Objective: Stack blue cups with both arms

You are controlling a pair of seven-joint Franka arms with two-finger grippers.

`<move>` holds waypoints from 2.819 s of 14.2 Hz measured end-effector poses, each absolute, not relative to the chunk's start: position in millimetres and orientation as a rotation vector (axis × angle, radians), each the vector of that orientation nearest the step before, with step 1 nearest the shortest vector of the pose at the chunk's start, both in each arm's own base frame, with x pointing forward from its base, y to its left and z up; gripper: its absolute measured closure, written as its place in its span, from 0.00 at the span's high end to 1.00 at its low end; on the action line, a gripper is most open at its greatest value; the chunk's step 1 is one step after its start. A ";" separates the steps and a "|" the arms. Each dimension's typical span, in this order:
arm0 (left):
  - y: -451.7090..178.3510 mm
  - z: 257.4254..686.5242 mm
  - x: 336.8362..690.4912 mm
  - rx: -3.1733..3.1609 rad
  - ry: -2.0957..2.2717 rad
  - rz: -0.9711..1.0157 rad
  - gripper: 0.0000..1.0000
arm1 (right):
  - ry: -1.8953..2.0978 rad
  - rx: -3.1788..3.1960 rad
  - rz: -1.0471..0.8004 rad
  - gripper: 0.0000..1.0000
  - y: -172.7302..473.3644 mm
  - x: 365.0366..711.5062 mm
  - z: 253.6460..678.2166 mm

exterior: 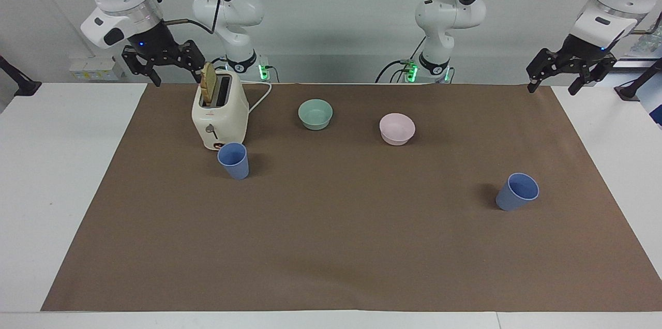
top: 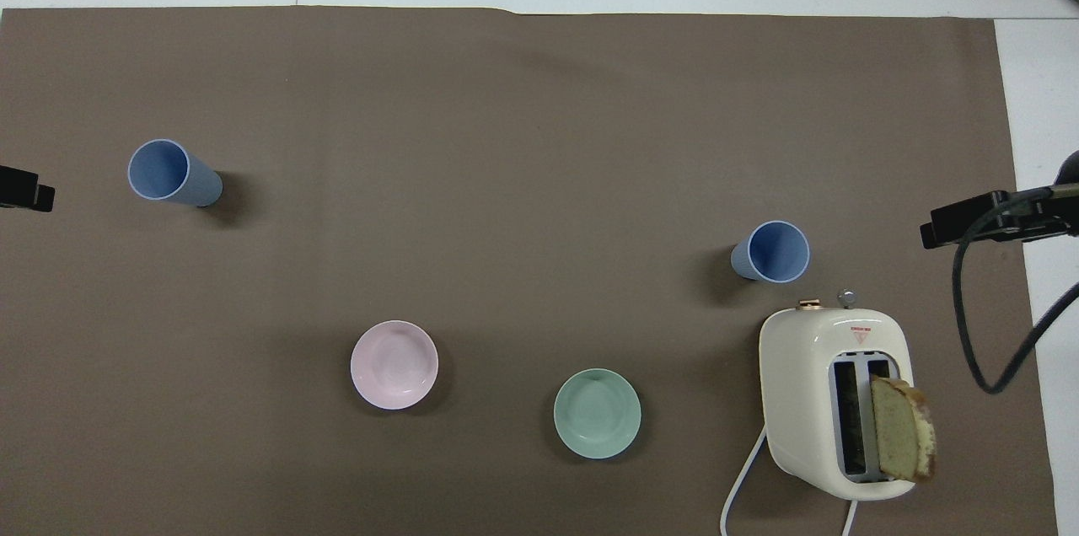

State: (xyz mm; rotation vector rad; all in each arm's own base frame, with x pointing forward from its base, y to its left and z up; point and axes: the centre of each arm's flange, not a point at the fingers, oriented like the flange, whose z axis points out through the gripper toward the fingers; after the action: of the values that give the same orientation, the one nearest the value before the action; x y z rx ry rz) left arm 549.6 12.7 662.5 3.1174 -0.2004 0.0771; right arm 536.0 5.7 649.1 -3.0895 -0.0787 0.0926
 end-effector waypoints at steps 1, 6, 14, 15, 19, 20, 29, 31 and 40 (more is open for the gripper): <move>12.7 661.9 551.2 3.118 -0.200 0.088 1.00 | -0.079 -3.089 0.093 1.00 5.7 536.0 649.1; 21.3 635.2 575.7 3.118 -0.182 0.121 1.00 | -0.085 -3.089 0.093 1.00 7.7 536.0 649.1; 59.6 521.8 632.6 3.111 -0.192 0.148 1.00 | -0.092 -3.089 0.092 1.00 10.4 535.8 649.4; 64.8 505.2 636.1 3.111 -0.217 0.144 1.00 | -0.092 -3.089 0.092 1.00 10.4 535.8 649.4; 82.2 435.4 647.3 3.118 -0.237 0.160 0.98 | -0.091 -3.089 0.092 1.00 10.1 535.8 649.4; 85.1 423.1 649.6 3.114 -0.234 0.159 0.96 | -0.089 -3.089 0.092 1.00 9.3 535.8 649.4; 84.1 374.0 649.3 3.071 -0.193 0.125 0.06 | -0.084 -3.089 0.092 1.00 7.7 535.8 649.4; 81.6 376.3 649.7 3.068 -0.198 0.131 0.04 | -0.084 -3.089 0.092 1.00 7.7 535.8 649.4; -90.9 434.8 624.4 3.029 -0.216 0.104 0.04 | -0.083 -3.089 0.092 1.00 7.4 535.8 649.4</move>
State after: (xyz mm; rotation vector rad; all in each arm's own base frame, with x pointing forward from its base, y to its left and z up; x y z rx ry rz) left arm 624.4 -90.9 434.8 3.0290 -0.2158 0.1040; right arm 535.8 7.4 649.4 -3.0886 -0.0833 0.0919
